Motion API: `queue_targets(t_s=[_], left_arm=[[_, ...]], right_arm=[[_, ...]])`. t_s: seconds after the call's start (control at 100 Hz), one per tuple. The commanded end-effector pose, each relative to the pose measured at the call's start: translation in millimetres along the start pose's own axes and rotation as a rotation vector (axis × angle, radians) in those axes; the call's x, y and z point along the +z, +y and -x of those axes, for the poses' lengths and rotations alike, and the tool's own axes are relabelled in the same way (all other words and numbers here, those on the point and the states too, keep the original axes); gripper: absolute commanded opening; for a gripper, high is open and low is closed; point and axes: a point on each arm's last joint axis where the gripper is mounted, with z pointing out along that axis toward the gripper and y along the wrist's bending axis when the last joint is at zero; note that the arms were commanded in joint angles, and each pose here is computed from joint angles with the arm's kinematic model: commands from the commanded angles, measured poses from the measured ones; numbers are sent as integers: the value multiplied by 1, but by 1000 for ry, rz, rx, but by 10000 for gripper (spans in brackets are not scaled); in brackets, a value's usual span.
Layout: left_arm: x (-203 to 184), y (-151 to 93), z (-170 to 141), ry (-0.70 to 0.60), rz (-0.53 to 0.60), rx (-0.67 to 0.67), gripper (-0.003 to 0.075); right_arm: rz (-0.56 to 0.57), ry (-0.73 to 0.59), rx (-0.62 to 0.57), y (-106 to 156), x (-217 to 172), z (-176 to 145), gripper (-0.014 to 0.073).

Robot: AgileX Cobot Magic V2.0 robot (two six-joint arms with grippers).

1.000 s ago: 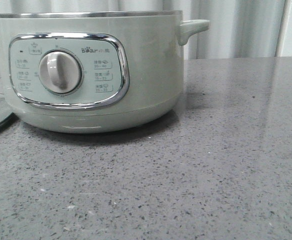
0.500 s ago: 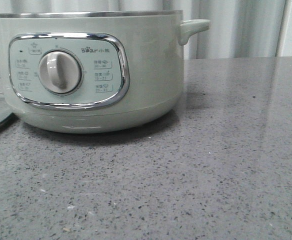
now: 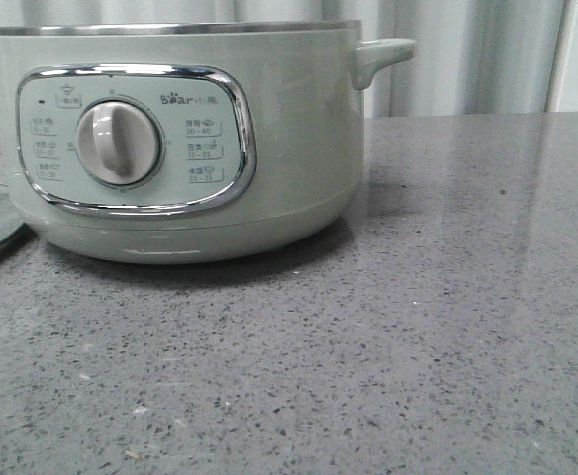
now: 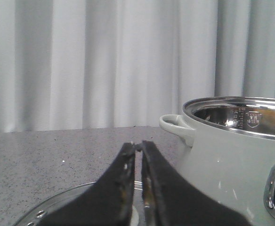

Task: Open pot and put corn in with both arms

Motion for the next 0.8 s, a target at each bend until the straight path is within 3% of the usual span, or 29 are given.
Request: queue_targets(t_s=[0.0,0.28,0.5,0.79], left_arm=[[-5,-1,18,-127,-18,-19,-20],[-3,-1,3,-101,-12,-17,-20],[0,8,-41,36,129,-52,-20],[-8,11,-70,366,210,-129,-20]], right_arm=[[-6,-90,-19,-1,0,15,-67],[-6,-90,-19,-1,0,15,-67],[-6,-90,-19,-1,0,15,-67],[-6,-92,-19,-1,0,15,-67]])
